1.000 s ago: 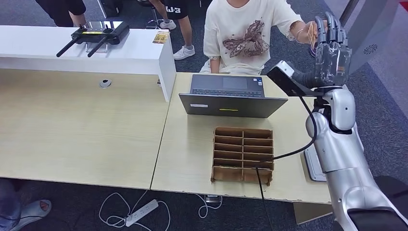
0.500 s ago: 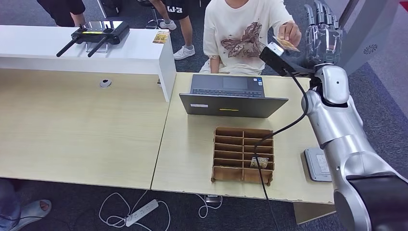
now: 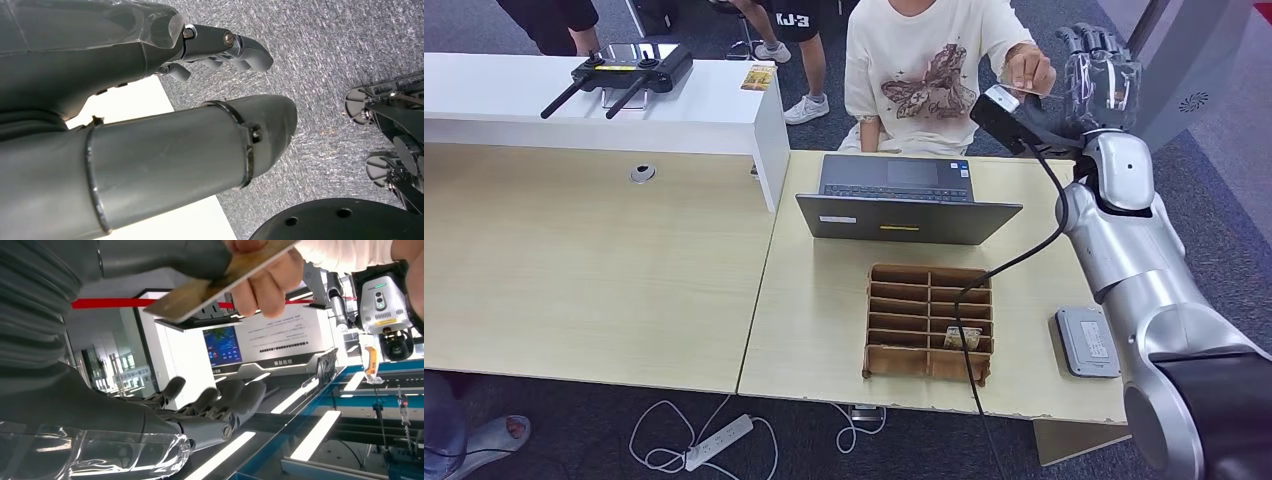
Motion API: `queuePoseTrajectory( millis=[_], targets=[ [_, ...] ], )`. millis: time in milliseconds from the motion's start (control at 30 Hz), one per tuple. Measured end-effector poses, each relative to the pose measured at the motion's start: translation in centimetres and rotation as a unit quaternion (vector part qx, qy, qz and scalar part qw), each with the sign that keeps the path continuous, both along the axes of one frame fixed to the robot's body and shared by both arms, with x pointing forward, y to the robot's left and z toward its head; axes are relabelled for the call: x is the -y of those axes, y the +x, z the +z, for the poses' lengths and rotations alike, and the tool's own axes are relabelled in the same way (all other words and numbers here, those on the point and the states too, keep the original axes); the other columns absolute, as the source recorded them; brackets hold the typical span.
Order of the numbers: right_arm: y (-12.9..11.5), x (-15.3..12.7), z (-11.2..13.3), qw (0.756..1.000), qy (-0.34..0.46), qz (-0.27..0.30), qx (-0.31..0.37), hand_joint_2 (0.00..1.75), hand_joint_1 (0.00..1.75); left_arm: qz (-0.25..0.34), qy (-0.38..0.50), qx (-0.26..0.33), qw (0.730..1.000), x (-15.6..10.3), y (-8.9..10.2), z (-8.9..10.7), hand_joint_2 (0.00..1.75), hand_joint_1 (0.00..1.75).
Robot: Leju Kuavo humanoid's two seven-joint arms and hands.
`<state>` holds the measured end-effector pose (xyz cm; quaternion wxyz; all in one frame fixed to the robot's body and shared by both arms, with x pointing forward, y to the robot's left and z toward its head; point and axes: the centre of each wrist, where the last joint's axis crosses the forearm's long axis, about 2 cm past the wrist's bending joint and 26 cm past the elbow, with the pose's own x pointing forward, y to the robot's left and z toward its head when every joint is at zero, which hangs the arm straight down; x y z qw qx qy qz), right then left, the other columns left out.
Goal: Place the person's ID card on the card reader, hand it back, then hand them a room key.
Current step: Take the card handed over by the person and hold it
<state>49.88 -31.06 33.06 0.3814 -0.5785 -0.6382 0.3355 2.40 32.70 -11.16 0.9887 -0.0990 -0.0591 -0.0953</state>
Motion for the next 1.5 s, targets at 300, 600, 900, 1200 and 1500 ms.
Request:
queuePoseTrajectory(
  millis=[300,600,900,1200,1500],
  targets=[
    [0.1,0.8,-0.2,1.000,0.005,-0.003,-0.004,1.75,1.73,-0.004,0.001,0.000,1.000,0.0,0.0,0.0,0.00,0.00],
    [0.0,2.3,-0.2,1.000,0.011,-0.009,-0.001,1.75,1.66,-0.013,0.003,0.000,1.000,0.0,0.1,0.0,0.00,0.00],
    [-0.1,3.2,-0.2,1.000,0.023,-0.010,0.006,1.75,1.65,-0.014,0.004,0.001,1.000,0.0,0.1,0.0,0.00,0.00],
    [-0.3,3.9,-0.7,0.995,0.096,0.029,0.009,1.75,1.75,-0.004,0.003,0.002,1.000,0.0,0.1,0.0,0.00,0.00],
    [-1.4,7.2,-1.8,0.932,0.312,0.172,-0.062,1.75,1.75,0.029,-0.006,0.003,1.000,0.0,-0.9,-0.1,0.00,0.00]
  ],
)
